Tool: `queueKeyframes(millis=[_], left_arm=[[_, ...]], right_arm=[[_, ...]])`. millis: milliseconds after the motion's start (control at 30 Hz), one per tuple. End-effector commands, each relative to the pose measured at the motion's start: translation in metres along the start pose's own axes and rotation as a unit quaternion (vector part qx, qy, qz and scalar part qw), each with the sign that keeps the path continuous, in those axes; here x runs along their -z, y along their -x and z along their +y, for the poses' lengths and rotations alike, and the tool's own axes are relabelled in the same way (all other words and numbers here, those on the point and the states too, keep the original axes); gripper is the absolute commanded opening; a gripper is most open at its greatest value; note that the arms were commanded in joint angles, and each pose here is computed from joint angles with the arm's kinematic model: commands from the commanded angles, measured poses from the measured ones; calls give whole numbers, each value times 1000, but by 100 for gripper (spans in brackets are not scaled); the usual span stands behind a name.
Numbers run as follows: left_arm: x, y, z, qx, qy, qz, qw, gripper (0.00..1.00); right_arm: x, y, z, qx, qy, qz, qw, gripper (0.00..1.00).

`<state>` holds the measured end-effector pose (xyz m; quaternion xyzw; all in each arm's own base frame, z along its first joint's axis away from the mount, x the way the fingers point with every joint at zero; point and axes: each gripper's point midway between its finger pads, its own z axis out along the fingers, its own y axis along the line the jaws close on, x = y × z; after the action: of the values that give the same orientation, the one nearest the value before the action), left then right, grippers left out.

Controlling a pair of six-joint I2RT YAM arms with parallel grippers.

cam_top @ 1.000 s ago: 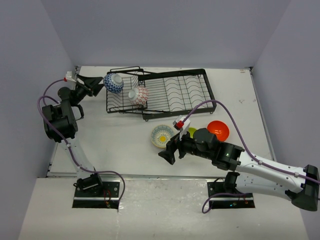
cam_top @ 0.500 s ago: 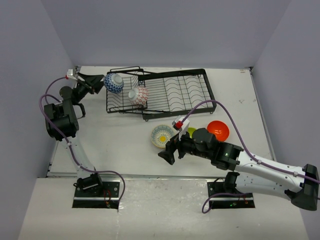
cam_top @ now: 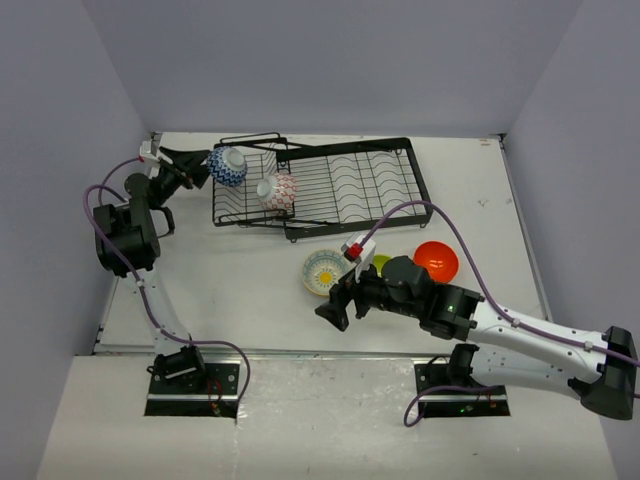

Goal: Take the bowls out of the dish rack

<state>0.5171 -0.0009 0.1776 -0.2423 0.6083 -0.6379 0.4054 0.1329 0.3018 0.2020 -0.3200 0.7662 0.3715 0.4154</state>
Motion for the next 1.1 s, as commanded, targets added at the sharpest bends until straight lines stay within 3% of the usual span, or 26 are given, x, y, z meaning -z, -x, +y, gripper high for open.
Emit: queueKeyframes(millis=[0,533,1067], left_arm=[[-4,-3,-28,-62,-61,9,996,69],[-5,-7,-29,-36,-99,9,994,53],[-1,-11,-38,-29,-127,9,991,45]], right_arm=[[1,27,11,11,18,-35,999,99],[-2,28,13,14,22,-29,999,99],[-3,27,13,16,24,-26,999,99]])
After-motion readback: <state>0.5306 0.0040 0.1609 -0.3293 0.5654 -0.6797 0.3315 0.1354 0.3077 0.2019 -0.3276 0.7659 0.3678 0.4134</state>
